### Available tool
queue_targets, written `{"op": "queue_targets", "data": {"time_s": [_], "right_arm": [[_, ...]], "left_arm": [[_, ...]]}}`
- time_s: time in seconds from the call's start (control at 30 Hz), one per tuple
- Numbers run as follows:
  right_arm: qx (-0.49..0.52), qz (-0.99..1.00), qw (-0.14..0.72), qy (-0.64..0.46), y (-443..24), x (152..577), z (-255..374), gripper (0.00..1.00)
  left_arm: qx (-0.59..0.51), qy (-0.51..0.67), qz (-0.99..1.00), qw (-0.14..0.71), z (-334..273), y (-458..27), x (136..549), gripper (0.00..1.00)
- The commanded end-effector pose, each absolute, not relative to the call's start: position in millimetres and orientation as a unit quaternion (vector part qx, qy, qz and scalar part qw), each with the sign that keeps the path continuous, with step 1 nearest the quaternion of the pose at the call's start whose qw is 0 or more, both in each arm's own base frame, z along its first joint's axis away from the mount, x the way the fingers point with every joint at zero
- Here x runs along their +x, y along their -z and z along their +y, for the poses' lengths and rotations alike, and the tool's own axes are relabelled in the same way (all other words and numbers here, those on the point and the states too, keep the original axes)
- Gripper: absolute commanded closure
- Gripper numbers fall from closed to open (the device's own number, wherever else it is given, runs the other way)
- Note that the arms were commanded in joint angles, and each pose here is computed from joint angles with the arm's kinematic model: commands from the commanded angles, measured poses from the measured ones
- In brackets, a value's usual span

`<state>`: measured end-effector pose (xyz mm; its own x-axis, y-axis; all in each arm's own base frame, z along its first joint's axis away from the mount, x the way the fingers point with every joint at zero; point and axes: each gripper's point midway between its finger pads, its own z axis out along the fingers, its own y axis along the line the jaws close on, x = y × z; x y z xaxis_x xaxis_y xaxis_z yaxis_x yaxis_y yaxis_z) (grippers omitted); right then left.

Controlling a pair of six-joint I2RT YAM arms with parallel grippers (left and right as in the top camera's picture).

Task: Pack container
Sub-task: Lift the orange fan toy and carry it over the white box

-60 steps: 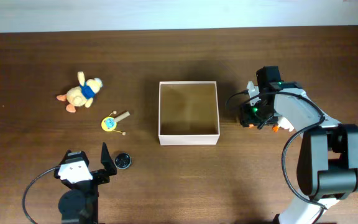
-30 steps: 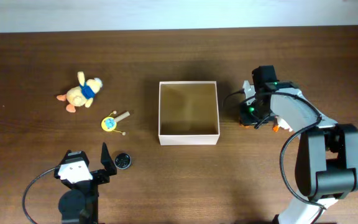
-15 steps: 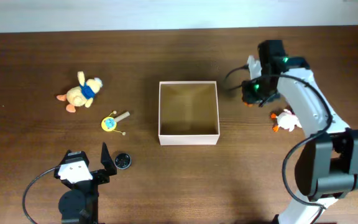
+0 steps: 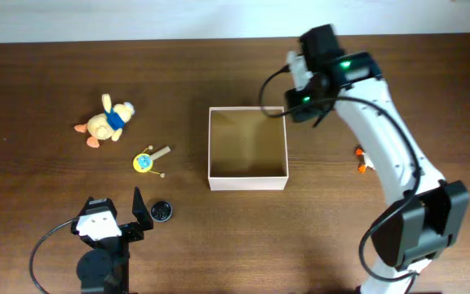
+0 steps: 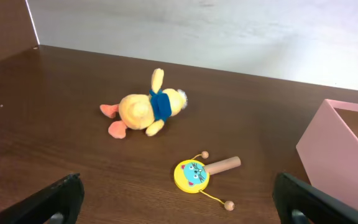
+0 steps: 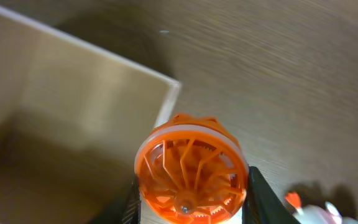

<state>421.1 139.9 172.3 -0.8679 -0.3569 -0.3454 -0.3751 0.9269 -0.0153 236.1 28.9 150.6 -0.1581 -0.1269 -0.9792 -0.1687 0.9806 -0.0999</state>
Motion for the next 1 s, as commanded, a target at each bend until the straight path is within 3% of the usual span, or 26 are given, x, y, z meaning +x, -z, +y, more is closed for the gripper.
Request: {"op": "queue_targets", "data": {"time_s": [0.0,0.57,0.97], "right_arm": [[-0.212,0.958,0.194,-0.016,-181,423,158,0.75],[-0.235,0.961,0.142,-0.007,-119,426,180,0.78],[-0.240,0.962,0.130,-0.007,-99,428,185,0.79]], "left_arm": [[-0.088,-0.018,0.761,0.643,28,-150,236,0.01],[-0.088,-0.018,0.761,0.643,28,-150,236,0.01],[-0.088,-0.018,0.761,0.643,28,-150,236,0.01]]}}
